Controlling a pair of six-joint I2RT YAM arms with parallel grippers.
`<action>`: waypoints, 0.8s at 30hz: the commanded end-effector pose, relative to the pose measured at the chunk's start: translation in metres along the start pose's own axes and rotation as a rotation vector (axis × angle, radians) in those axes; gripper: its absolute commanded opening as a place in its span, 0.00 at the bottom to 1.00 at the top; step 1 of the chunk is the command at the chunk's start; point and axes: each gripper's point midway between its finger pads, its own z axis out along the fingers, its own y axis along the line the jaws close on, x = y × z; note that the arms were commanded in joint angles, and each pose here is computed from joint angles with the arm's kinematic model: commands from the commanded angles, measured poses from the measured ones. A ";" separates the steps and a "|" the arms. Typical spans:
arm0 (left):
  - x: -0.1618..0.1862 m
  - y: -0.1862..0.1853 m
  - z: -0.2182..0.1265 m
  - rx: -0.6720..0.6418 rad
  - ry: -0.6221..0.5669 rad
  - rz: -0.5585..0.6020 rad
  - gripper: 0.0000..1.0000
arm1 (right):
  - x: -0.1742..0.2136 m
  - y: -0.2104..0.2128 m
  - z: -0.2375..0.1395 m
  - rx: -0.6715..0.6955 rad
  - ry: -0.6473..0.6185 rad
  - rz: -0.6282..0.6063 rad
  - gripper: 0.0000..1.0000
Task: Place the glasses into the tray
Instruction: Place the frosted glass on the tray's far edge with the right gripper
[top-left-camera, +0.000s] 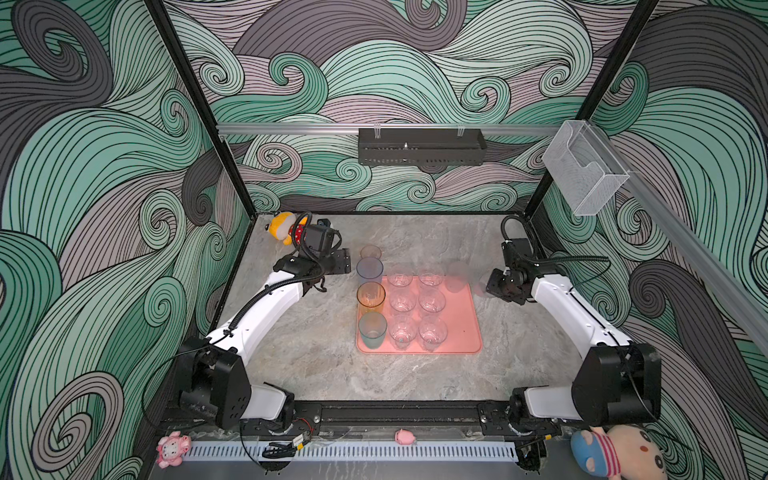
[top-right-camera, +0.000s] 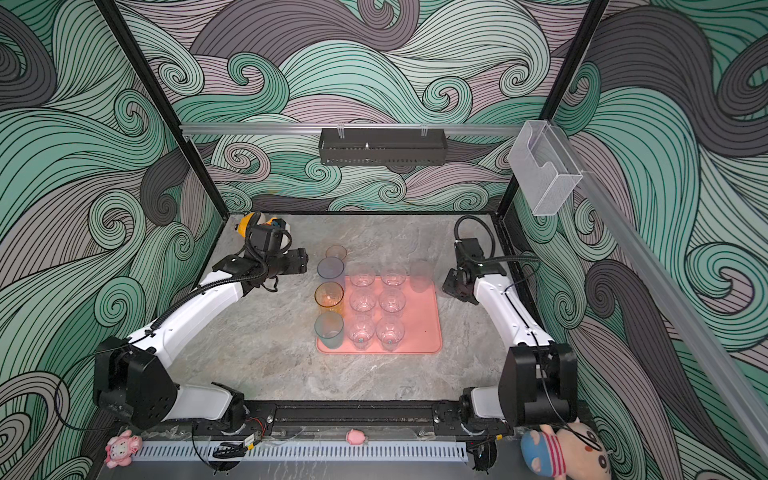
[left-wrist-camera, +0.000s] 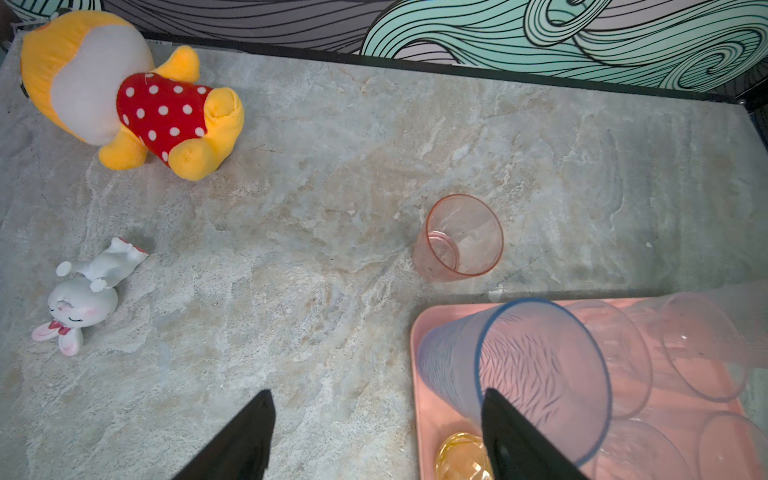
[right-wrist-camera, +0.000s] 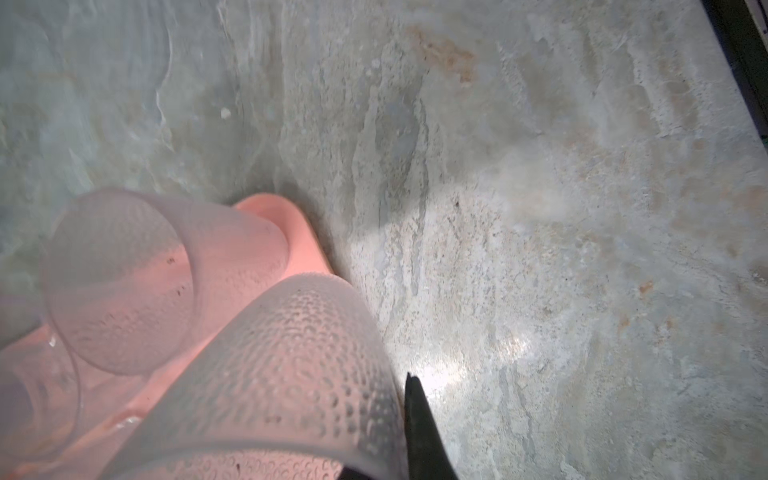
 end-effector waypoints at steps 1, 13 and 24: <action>-0.002 -0.012 -0.021 0.026 0.006 0.025 0.80 | 0.033 0.001 -0.003 0.053 0.054 -0.129 0.03; 0.021 -0.011 -0.028 0.024 -0.004 0.059 0.79 | 0.047 0.054 0.017 0.091 0.128 -0.362 0.05; 0.036 -0.001 -0.028 0.002 -0.007 0.066 0.79 | 0.044 0.056 0.029 0.131 0.162 -0.411 0.13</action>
